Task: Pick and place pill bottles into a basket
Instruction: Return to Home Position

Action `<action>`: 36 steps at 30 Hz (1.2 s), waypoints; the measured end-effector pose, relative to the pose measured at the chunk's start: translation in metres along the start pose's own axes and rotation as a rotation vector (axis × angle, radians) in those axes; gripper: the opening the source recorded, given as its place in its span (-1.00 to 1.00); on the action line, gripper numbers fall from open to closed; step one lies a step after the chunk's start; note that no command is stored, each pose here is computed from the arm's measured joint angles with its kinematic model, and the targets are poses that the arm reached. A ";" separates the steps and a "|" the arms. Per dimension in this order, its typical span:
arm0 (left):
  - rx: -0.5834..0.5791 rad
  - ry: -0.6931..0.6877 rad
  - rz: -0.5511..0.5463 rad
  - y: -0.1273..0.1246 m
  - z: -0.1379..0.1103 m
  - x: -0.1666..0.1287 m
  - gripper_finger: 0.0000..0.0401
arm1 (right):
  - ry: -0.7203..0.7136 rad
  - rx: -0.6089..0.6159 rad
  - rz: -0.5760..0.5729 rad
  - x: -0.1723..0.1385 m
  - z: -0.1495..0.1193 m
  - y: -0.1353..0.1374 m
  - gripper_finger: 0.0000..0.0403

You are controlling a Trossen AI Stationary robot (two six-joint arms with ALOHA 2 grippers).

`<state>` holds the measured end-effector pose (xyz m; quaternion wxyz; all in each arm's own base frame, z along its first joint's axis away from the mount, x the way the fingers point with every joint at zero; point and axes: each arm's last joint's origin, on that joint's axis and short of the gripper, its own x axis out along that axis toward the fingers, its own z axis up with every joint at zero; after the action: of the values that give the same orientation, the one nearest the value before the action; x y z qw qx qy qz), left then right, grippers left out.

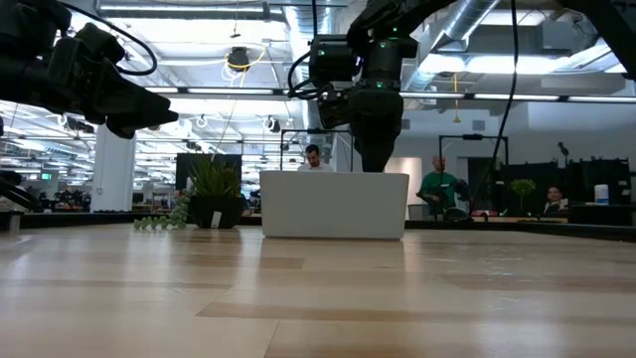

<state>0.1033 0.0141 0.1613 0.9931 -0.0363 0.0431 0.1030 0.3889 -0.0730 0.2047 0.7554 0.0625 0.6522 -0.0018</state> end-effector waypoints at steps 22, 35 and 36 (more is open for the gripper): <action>0.000 0.000 0.000 0.000 0.000 0.000 0.00 | -0.197 -0.085 0.006 -0.096 0.019 0.026 0.11; 0.000 0.000 0.000 0.000 0.000 0.000 0.00 | -0.786 -0.227 0.072 -0.190 -0.069 0.086 0.06; 0.000 0.000 0.000 0.000 0.000 0.000 0.00 | -0.831 -0.242 0.081 -0.188 -0.076 0.089 0.06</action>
<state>0.1033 0.0141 0.1613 0.9931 -0.0363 0.0432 0.1030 0.2934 0.0081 0.3874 0.9551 -0.0072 0.2854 0.0793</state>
